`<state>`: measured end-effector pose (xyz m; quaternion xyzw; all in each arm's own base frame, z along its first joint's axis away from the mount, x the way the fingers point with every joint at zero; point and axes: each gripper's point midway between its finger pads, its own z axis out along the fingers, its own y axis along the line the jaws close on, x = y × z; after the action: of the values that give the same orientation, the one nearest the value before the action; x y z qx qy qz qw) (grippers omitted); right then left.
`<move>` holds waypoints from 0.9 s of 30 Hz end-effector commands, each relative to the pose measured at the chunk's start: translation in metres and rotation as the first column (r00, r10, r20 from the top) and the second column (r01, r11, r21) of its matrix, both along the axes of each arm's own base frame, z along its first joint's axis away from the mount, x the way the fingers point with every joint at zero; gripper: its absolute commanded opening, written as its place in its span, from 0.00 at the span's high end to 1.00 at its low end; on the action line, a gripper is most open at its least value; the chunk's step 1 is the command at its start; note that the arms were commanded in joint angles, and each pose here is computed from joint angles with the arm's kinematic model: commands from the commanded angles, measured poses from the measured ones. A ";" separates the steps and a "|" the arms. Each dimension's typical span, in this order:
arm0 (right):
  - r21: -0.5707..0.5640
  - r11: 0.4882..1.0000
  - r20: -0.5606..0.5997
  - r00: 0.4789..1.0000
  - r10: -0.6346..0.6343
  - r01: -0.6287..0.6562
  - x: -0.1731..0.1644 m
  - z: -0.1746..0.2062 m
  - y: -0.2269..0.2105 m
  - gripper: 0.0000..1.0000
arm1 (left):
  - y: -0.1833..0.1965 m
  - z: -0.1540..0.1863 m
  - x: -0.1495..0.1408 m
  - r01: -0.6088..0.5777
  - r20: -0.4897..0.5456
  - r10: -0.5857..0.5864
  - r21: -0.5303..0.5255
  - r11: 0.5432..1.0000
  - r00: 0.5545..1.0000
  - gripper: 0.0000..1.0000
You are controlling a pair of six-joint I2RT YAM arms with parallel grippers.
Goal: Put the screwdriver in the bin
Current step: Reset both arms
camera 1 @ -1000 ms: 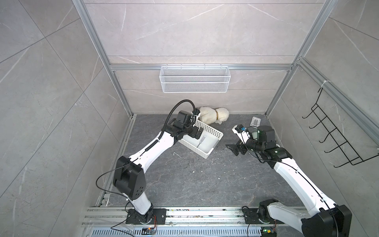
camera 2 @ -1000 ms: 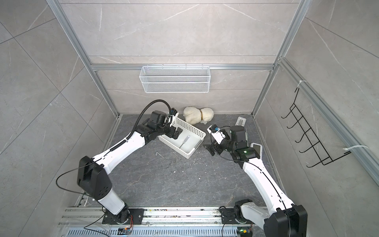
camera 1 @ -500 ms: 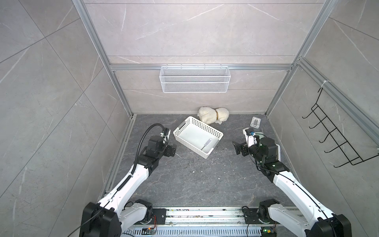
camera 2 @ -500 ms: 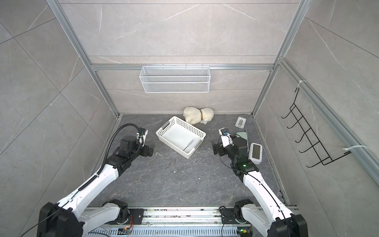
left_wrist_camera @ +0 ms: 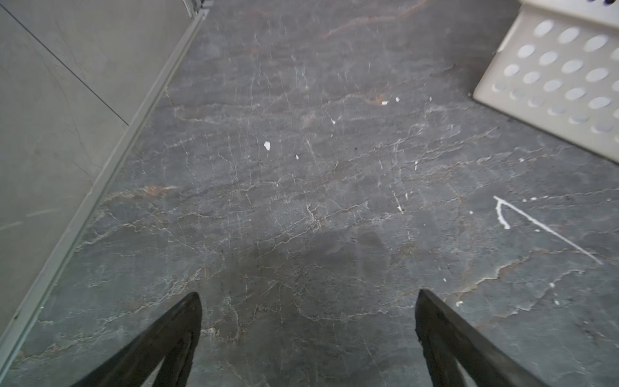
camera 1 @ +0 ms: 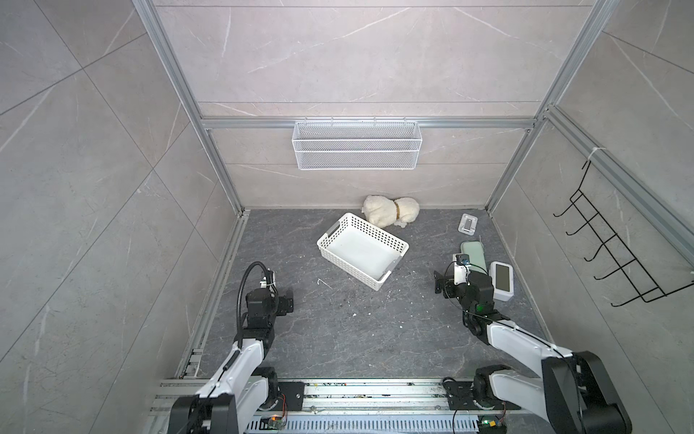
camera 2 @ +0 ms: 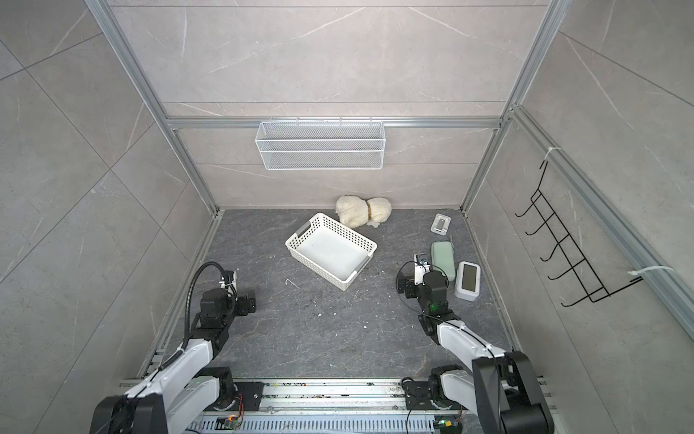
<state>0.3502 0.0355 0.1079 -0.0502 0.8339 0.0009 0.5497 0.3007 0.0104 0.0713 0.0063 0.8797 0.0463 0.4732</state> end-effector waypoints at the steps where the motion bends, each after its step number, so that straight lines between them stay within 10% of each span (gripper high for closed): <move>1: 0.024 0.999 0.089 0.996 -0.028 0.026 0.013 0.014 -0.006 0.01 | -0.001 0.043 0.039 0.024 0.200 -0.029 0.026 0.999 0.979 0.01; 9: 0.057 0.998 0.088 0.996 -0.028 0.023 0.032 -0.004 -0.009 0.01 | 0.011 0.021 0.092 -0.029 0.178 0.039 -0.057 0.998 0.983 0.00; 27: 0.047 0.999 0.047 0.999 -0.006 0.003 0.039 -0.016 -0.005 0.01 | 0.017 0.014 0.085 -0.014 0.181 0.035 -0.114 0.993 0.983 0.00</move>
<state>0.3839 0.0301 0.0849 -0.0374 0.8261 0.0147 0.5621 0.3797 0.0311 0.0725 -0.0373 0.8494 0.0138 0.5262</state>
